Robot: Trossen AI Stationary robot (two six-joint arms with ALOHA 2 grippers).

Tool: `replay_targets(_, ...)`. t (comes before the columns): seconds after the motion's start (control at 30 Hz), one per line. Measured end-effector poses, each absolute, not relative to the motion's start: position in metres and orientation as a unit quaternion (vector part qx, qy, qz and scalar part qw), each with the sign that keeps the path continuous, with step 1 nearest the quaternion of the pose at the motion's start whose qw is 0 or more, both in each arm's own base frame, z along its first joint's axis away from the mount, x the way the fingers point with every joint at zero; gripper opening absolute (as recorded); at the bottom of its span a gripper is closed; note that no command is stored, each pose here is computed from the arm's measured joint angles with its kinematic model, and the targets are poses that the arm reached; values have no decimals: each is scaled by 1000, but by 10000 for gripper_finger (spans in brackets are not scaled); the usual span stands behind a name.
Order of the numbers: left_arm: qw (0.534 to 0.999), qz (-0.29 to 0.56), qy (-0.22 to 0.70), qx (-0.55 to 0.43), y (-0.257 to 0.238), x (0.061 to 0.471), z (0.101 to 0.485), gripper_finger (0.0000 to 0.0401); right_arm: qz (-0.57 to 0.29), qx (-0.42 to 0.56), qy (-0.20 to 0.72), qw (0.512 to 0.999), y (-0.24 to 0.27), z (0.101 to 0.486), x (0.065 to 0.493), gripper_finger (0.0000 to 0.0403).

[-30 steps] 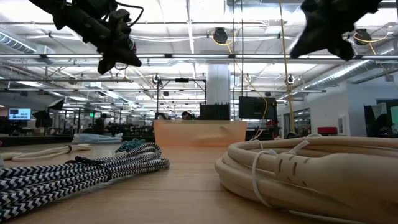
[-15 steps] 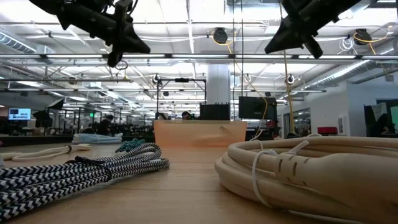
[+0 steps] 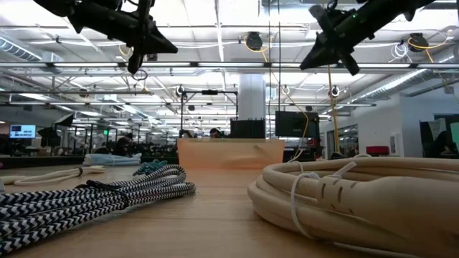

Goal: Pick & Place USB Port
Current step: Put the large top brown charger cable into the orange bin

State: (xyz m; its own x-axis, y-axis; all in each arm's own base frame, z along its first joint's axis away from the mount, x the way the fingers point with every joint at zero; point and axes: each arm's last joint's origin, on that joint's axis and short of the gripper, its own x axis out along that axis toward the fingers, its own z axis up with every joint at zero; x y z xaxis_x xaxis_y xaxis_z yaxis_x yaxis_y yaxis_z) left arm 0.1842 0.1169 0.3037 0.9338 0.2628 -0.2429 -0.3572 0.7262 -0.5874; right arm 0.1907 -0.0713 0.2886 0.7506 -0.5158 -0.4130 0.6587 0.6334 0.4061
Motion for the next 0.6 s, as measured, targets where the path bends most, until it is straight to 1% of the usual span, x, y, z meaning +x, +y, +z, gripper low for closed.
replay_targets(0.1, 917, 175, 64, -353, 117, 184, 304, 13, -355, 263, 143, 885, -82, 286, 185, 0)
replay_targets(0.23, 902, 187, 55, -384, 118, 184, 304, 16, -364, 250, 177, 880, -93, 281, 177, 11)
replay_targets(0.47, 894, 212, 44, -392, 115, 187, 304, 16, -406, 196, 286, 845, -109, 265, 157, 57)
replay_targets(0.6, 898, 212, 47, -382, 113, 188, 304, 17, -416, 162, 351, 823, -121, 256, 148, 85)
